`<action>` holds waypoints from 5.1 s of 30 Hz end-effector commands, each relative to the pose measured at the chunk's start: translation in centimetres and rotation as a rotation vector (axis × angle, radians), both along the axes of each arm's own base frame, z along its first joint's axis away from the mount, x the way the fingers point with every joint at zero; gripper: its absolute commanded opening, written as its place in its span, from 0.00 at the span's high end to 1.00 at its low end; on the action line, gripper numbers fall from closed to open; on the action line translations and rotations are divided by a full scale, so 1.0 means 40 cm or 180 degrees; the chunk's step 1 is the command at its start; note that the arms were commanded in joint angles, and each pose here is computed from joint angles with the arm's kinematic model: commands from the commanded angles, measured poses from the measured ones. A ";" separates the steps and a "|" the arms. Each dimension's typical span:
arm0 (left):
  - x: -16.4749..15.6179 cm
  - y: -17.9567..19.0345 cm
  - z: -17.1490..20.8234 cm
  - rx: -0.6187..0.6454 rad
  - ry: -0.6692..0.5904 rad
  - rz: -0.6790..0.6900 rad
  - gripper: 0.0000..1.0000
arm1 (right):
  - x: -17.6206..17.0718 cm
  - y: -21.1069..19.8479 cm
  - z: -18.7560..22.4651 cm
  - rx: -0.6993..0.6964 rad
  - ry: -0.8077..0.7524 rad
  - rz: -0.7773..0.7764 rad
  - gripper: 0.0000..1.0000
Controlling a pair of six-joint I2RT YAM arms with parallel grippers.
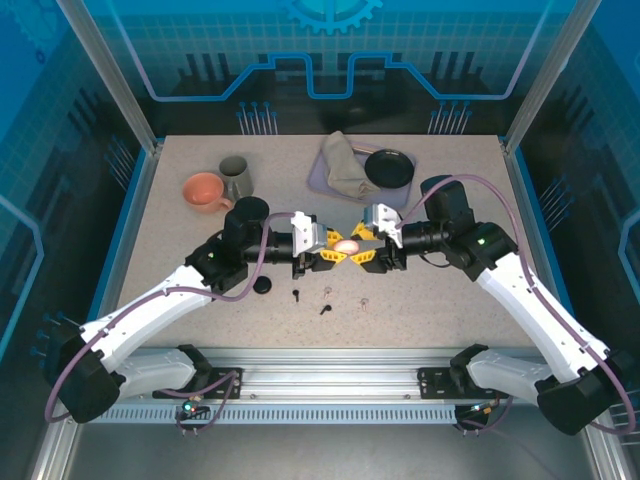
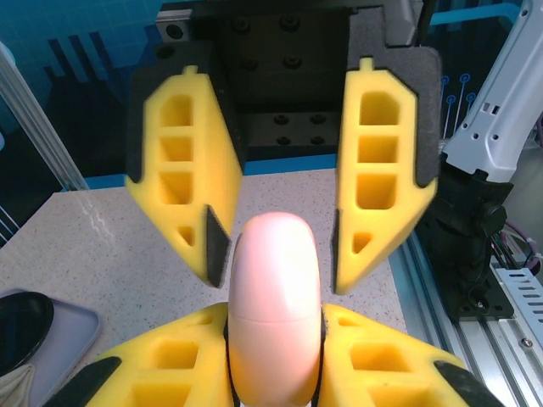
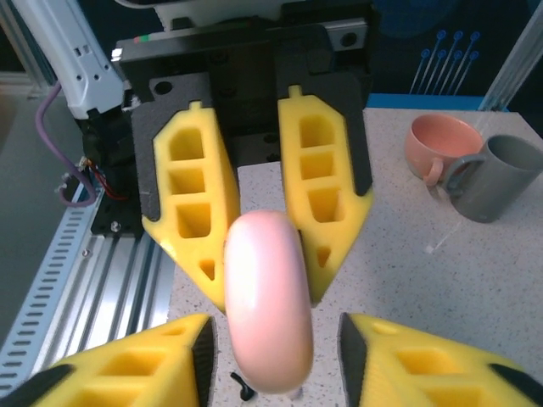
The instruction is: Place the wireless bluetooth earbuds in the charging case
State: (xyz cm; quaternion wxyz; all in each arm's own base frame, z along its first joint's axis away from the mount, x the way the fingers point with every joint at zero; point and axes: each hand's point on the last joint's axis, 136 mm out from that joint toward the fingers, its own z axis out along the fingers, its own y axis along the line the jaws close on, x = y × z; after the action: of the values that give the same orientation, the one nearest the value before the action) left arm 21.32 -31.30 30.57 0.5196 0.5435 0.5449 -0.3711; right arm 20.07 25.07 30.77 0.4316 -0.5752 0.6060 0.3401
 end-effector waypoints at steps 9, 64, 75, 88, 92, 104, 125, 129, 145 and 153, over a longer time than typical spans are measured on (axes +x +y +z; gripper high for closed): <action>0.046 0.006 0.046 -0.0407 -0.0089 0.0394 1.00 | 0.026 -0.092 0.073 0.0312 -0.0523 -0.0856 0.00; 0.013 0.043 -0.027 -0.0967 -0.0037 0.0461 1.00 | 0.105 0.056 0.080 -0.0578 -0.1293 -0.0530 0.00; 0.016 0.038 -0.030 -0.0933 -0.0018 0.0452 1.00 | 0.137 0.035 0.125 -0.0492 -0.1240 -0.0759 0.00; 0.027 0.039 -0.029 -0.0929 -0.0013 0.0515 1.00 | 0.048 -0.005 0.106 -0.0304 -0.0957 -0.0488 0.00; 0.028 0.035 -0.025 -0.0928 0.0000 0.0500 1.00 | 0.029 0.014 0.054 -0.0452 -0.0855 -0.0277 0.00; 0.028 0.029 -0.025 -0.0893 0.0006 0.0457 1.00 | 0.079 0.061 0.021 -0.0634 -0.0891 -0.0245 0.00; 0.024 0.022 -0.035 -0.0822 0.0042 0.0402 1.00 | 0.171 0.005 0.065 -0.0693 -0.0901 -0.0781 0.01; 0.024 0.023 -0.035 -0.0824 0.0042 0.0399 1.00 | 0.176 0.000 0.068 -0.0689 -0.0851 -0.0814 0.01; 0.040 0.032 -0.035 -0.0874 0.0003 0.0548 1.00 | 0.154 -0.078 0.124 -0.0299 -0.0625 -0.1287 0.00; 0.035 0.046 -0.020 -0.0876 -0.0074 0.0607 1.00 | 0.188 -0.222 0.072 -0.0118 0.0537 -0.2533 0.01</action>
State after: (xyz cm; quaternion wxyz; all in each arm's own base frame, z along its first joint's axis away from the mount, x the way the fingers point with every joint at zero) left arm 23.07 -29.81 27.88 0.6007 0.4134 0.5568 -0.3979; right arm 27.36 18.24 36.06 0.5161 -0.3755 0.7526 0.1622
